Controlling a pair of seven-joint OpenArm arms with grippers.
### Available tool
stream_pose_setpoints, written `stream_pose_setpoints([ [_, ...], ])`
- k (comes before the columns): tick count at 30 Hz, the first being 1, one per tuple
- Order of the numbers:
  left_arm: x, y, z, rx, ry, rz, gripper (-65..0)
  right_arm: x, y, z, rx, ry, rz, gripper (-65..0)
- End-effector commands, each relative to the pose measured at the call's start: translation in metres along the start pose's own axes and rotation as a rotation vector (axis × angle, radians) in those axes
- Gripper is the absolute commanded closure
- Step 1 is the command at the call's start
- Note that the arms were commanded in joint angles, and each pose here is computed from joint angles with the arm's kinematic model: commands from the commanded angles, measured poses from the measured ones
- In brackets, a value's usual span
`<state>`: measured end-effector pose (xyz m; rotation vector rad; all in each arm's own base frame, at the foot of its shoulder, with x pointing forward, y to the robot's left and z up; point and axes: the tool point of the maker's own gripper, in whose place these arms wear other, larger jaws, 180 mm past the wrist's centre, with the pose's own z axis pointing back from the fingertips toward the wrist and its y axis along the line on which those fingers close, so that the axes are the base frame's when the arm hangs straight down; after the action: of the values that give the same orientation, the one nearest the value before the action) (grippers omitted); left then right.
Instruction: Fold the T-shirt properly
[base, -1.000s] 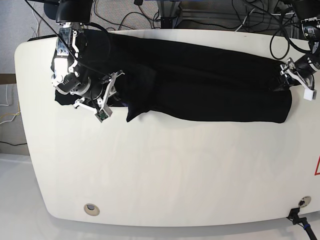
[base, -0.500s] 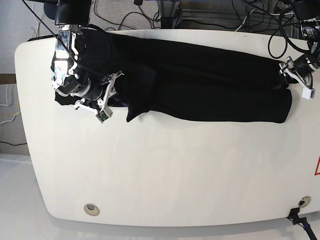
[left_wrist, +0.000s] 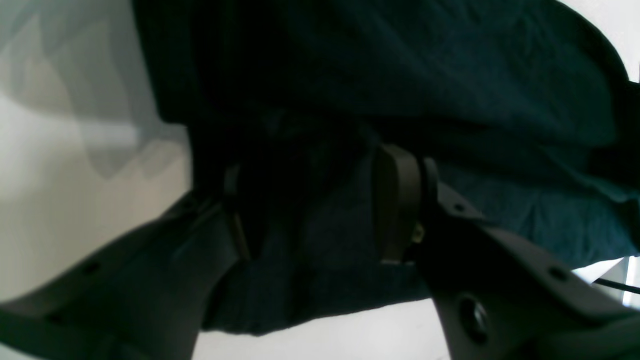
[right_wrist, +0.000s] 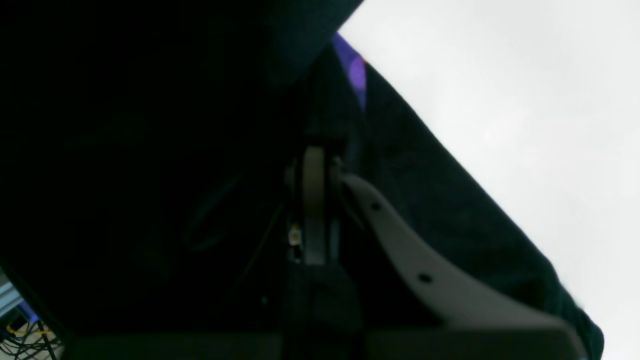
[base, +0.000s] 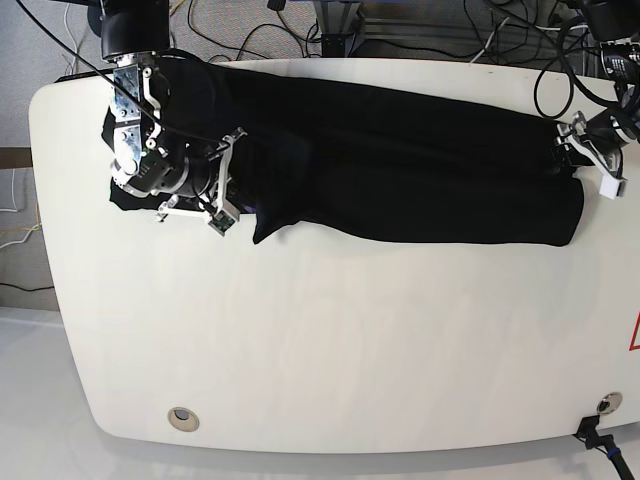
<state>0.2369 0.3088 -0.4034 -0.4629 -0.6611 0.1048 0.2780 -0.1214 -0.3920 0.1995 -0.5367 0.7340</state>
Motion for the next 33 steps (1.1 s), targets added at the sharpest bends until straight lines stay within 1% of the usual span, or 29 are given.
stream_pose_setpoints([
  [1,0.023,0.005,0.012,0.02,-0.056,-0.035,-30.5,0.009,-0.012,0.007,-0.026,-0.025,0.016,0.0],
  [6,0.039,0.02,0.032,0.065,-0.121,-0.005,-30.3,0.003,-0.013,0.004,-0.02,-0.009,0.001,0.0],
  [9,0.043,0.026,0.039,0.079,-0.142,0.012,-30.4,0.002,-0.014,0.003,-0.018,-0.006,-0.001,0.0],
  [10,0.045,0.022,0.035,0.072,-0.15,-0.013,-29.6,0.006,-0.016,0.006,-0.025,-0.022,0.009,0.0],
  [16,0.05,0.022,0.034,0.068,-0.176,-0.007,-29.7,0.005,-0.015,0.006,-0.013,-0.022,-0.003,0.0],
  [21,0.05,0.021,0.032,0.064,-0.175,-0.003,-29.3,0.006,-0.012,0.007,0.01,-0.038,-0.024,0.0],
  [22,0.05,0.021,0.033,0.066,-0.175,-0.005,-29.4,0.006,-0.012,0.008,0.013,-0.039,-0.028,-2.5],
  [25,0.049,0.022,0.032,0.068,-0.169,-0.005,-29.1,0.006,-0.01,0.008,0.023,-0.041,-0.033,-15.1],
  [27,0.05,0.022,0.032,0.068,-0.174,-0.002,-29.0,0.004,-0.01,0.007,0.025,-0.033,-0.036,-20.0],
  [29,0.049,0.021,0.031,0.068,-0.17,-0.003,-28.8,0.004,-0.009,0.008,0.031,-0.033,-0.038,-21.4],
  [33,0.045,0.021,0.029,0.066,-0.16,0.001,-28.9,0.005,-0.009,0.009,0.035,-0.041,-0.045,-22.0],
])
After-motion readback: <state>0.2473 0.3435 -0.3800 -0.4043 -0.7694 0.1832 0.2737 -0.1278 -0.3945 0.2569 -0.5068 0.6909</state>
